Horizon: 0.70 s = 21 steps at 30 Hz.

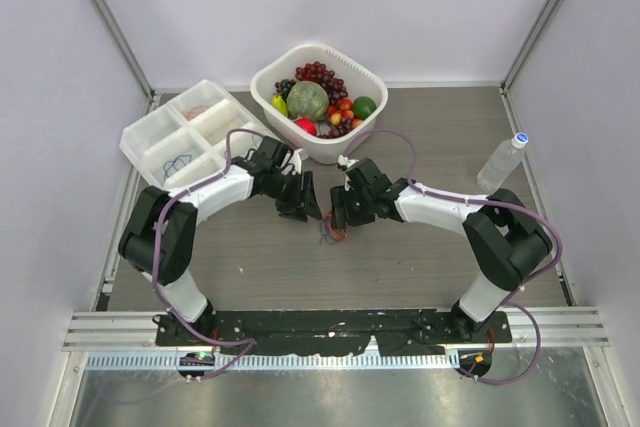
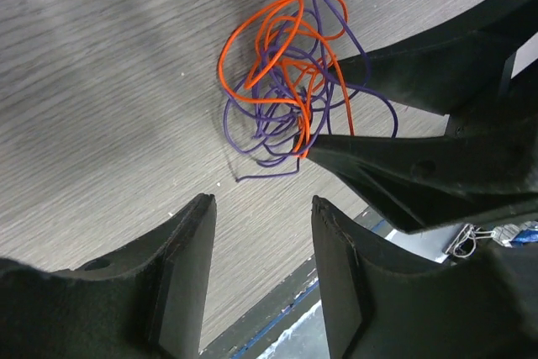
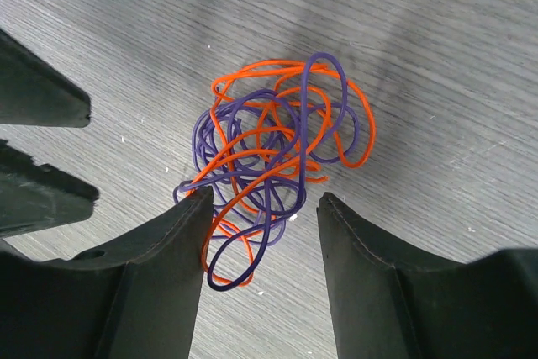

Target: Untangle the cables

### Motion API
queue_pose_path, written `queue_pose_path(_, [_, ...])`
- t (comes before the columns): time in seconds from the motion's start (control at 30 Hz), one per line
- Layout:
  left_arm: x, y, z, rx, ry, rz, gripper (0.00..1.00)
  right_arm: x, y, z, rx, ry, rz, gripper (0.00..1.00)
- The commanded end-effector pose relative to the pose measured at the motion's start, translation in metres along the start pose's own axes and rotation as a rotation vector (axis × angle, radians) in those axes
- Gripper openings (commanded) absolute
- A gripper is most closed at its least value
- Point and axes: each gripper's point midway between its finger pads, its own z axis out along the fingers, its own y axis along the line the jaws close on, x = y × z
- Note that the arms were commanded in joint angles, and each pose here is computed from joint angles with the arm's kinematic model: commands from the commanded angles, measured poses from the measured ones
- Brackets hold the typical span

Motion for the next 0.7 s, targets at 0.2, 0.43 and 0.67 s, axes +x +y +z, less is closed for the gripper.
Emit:
queue_pose_path(0.2, [-0.042,-0.023,0.014,0.073,-0.065,0.041,0.44,-0.008,0.015,-0.015,-0.099,-0.052,-0.073,0.58])
queue_pose_path(0.43, [-0.053,-0.026,0.034,0.095,-0.088,0.118,0.41,-0.007,0.018,-0.022,-0.12,-0.063,-0.1,0.58])
queue_pose_path(0.67, [-0.052,-0.018,0.057,0.06,-0.075,0.157,0.43,-0.01,0.018,-0.026,-0.12,-0.083,-0.096,0.58])
